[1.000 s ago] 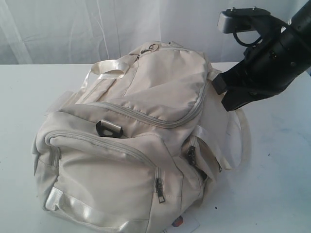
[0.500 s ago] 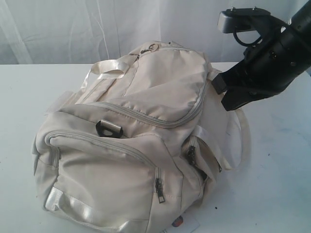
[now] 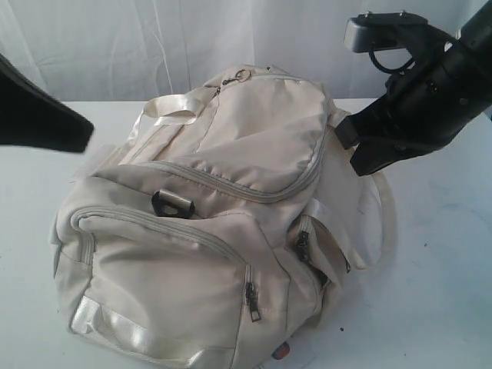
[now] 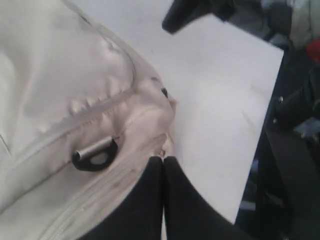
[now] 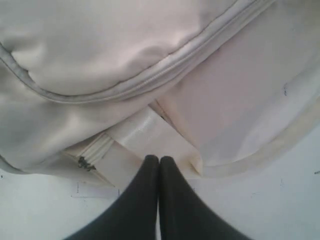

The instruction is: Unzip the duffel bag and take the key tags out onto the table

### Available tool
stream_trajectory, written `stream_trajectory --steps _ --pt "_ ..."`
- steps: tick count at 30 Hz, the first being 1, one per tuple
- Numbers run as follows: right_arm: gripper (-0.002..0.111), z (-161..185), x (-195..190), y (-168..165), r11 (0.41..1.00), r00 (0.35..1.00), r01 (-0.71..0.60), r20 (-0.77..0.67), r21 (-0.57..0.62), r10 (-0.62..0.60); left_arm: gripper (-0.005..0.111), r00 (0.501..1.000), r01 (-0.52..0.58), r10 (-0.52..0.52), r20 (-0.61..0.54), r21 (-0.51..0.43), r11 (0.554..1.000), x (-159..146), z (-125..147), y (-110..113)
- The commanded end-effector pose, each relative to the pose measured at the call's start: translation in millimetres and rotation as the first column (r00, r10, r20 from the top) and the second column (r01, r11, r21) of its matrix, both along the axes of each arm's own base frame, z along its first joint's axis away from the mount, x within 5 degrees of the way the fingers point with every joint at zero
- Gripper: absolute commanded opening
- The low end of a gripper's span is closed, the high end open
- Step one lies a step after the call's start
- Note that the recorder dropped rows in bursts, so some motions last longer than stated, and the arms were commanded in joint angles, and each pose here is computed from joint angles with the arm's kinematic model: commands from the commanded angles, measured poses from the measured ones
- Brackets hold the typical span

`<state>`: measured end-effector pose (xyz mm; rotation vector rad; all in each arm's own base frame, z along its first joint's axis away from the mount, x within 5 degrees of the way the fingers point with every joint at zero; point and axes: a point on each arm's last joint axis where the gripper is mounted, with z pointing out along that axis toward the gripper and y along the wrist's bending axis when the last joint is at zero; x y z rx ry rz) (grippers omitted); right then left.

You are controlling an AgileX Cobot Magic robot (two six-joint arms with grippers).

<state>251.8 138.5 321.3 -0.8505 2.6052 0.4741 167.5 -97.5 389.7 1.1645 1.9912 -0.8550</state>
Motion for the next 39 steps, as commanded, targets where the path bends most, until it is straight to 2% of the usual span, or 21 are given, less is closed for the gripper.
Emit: stream_trajectory --steps 1,2,3,4,5,6,7,8,9,10,11,12,13,15,17,18,21,26,32,39 --pt "0.000 5 -1 1 1.000 1.000 -0.008 0.025 0.013 0.008 0.000 0.994 0.082 -0.071 -0.081 0.145 0.986 5 -23 -33" --pt "0.000 5 -1 1 1.000 1.000 -0.008 0.025 0.013 0.008 0.000 0.992 0.101 -0.086 -0.091 0.175 0.979 5 -28 -42" --pt "0.000 5 -1 1 1.000 1.000 -0.009 0.024 0.012 0.009 0.000 0.990 0.133 -0.116 -0.082 0.265 0.955 6 -41 -56" --pt "0.000 5 -1 1 1.000 1.000 -0.009 0.024 0.012 0.009 0.000 0.988 0.152 -0.137 -0.069 0.310 0.939 7 -46 -60" --pt "0.000 5 -1 1 1.000 1.000 -0.009 0.024 0.012 0.009 0.003 0.979 0.202 -0.197 -0.053 0.398 0.895 6 -56 -69" --pt "0.000 5 -1 1 1.000 1.000 -0.009 0.024 0.012 0.009 0.006 0.974 0.220 -0.222 -0.047 0.432 0.875 6 -60 -72" --pt "0.000 5 -1 1 1.000 1.000 -0.009 0.024 0.012 0.009 0.016 0.966 0.238 -0.255 -0.033 0.491 0.838 9 -69 -78" --pt "0.000 5 -1 1 1.000 1.000 -0.009 0.024 0.012 0.009 0.021 0.964 0.238 -0.264 -0.022 0.507 0.828 10 -71 -80" --pt "0.000 5 -1 1 1.000 1.000 -0.010 0.022 0.012 0.009 0.035 0.963 0.225 -0.269 0.007 0.527 0.820 15 -76 -84" --pt "0.000 5 -1 1 1.000 1.000 -0.010 0.022 0.012 0.009 0.043 0.963 0.217 -0.268 0.021 0.528 0.821 18 -77 -86" --pt "0.000 5 -1 1 1.000 1.000 -0.010 0.022 0.012 0.009 0.057 0.964 0.198 -0.260 0.045 0.531 0.824 23 -80 -88" --pt "0.000 5 -1 1 1.000 1.000 -0.010 0.022 0.012 0.009 0.065 0.961 0.183 -0.267 0.078 0.546 0.818 28 -82 -89" --pt "0.000 5 -1 1 1.000 1.000 -0.010 0.021 0.011 0.010 0.065 0.960 0.177 -0.266 0.088 0.549 0.817 30 -83 -90" --pt "0.000 5 -1 1 1.000 1.000 -0.010 0.021 0.011 0.010 0.062 0.958 0.177 -0.271 0.092 0.556 0.812 35 -88 -93" --pt "0.000 5 -1 1 1.000 1.000 -0.010 0.021 0.011 0.010 0.051 0.957 0.185 -0.279 0.075 0.582 0.792 39 -96 -94" --pt "0.000 5 -1 1 1.000 1.000 -0.010 0.021 0.011 0.010 0.041 0.959 0.185 -0.276 0.060 0.604 0.775 41 -101 -94" --pt "0.000 5 -1 1 1.000 1.000 -0.010 0.021 0.011 0.010 0.025 0.968 0.166 -0.247 0.040 0.635 0.755 45 -107 -93" --pt "0.000 5 -1 0 1.000 1.000 -0.011 0.019 0.010 0.011 0.000 0.967 0.169 -0.254 0.025 0.684 0.709 45 -108 -87" --pt "0.000 5 -1 0 1.000 1.000 -0.011 0.019 0.010 0.011 0.000 0.983 0.139 -0.179 -0.045 0.820 0.555 44 -111 -66" --pt "0.000 5 -1 1 1.000 1.000 -0.010 0.021 0.011 0.010 0.000 0.985 0.148 -0.142 -0.094 0.884 0.443 41 -111 -54"
